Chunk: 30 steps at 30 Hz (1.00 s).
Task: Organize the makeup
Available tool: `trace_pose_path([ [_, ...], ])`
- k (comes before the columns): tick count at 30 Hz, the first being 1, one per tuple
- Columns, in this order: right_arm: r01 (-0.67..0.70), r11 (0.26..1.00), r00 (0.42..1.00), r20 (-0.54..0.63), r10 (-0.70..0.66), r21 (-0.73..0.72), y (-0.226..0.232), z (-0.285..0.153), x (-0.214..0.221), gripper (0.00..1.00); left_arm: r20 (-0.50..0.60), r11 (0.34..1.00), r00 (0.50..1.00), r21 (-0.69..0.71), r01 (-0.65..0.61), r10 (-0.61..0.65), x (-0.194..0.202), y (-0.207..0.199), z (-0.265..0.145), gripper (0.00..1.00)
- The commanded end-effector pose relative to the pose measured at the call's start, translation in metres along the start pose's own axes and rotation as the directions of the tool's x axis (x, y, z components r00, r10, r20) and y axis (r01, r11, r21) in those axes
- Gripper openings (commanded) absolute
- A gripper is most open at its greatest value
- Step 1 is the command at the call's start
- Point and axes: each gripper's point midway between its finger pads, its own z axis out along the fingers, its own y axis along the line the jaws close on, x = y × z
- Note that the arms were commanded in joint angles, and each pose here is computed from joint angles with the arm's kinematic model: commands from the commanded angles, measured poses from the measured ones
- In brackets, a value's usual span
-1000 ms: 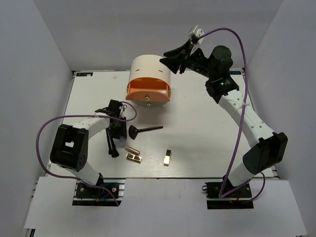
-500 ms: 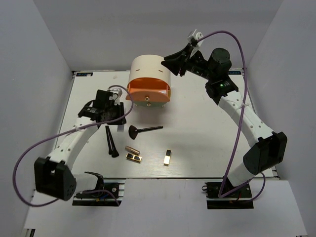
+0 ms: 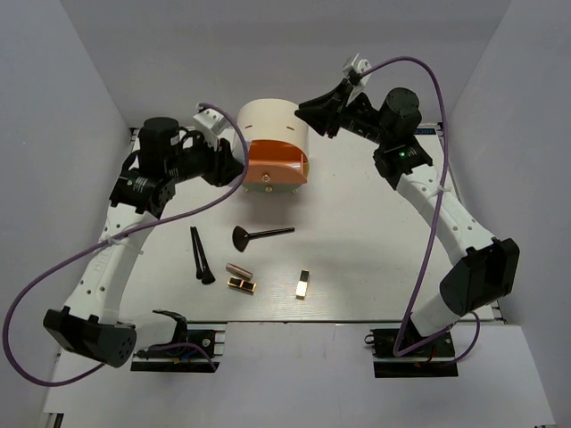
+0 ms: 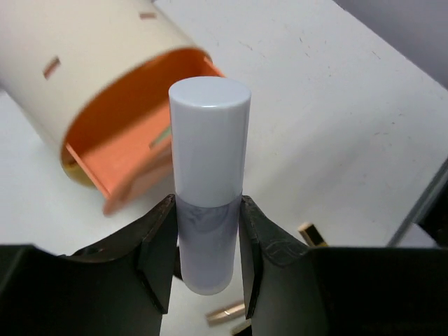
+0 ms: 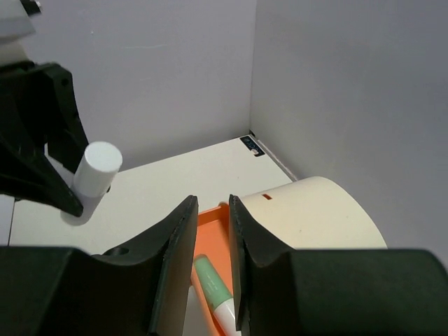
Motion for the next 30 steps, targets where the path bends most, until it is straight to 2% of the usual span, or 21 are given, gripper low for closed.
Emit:
trace_pose_path([
  [1, 0.071, 0.997, 0.995, 0.066, -0.071, 0.006, 0.005, -0.011, -0.027, 0.30, 0.127, 0.968, 0.963, 0.059, -0.246, 0.237, -0.044, -0.002, 0.008, 0.09],
  [3, 0.072, 0.997, 0.995, 0.071, -0.073, 0.012, 0.006, -0.014, -0.030, 0.30, 0.130, 0.940, 0.936, 0.062, -0.337, 0.327, -0.059, 0.006, 0.019, 0.09],
  [5, 0.074, 0.997, 0.995, 0.070, -0.076, 0.022, 0.003, -0.019, -0.027, 0.30, 0.152, 0.922, 0.918, 0.077, -0.380, 0.366, -0.071, 0.009, 0.034, 0.09],
  [9, 0.078, 0.996, 0.993, 0.083, -0.080, 0.034, 0.003, -0.026, -0.030, 0.30, 0.193, 0.859, 0.852, 0.068, -0.507, 0.487, -0.083, 0.016, 0.047, 0.09],
  [11, 0.078, 0.995, 0.993, 0.086, -0.083, 0.057, -0.005, -0.031, -0.031, 0.30, 0.174, 0.845, 0.843, 0.088, -0.528, 0.509, -0.077, 0.020, 0.057, 0.08],
  [12, 0.077, 0.996, 0.993, 0.091, -0.081, 0.050, -0.001, -0.031, -0.032, 0.30, 0.187, 0.817, 0.816, 0.091, -0.569, 0.547, -0.079, 0.020, 0.057, 0.08],
  [15, 0.078, 0.995, 0.991, 0.103, -0.084, 0.062, -0.004, -0.036, -0.035, 0.30, 0.192, 0.785, 0.789, 0.114, -0.609, 0.584, -0.073, 0.020, 0.064, 0.07],
  [18, 0.074, 0.995, 0.991, 0.109, -0.082, 0.074, -0.007, -0.041, -0.034, 0.30, 0.202, 0.771, 0.781, 0.142, -0.621, 0.591, -0.068, 0.019, 0.070, 0.08],
  [30, 0.051, 0.993, 0.990, 0.126, -0.064, 0.107, -0.016, -0.055, -0.030, 0.29, 0.145, 0.792, 0.834, 0.262, -0.552, 0.533, -0.016, 0.009, 0.095, 0.11],
])
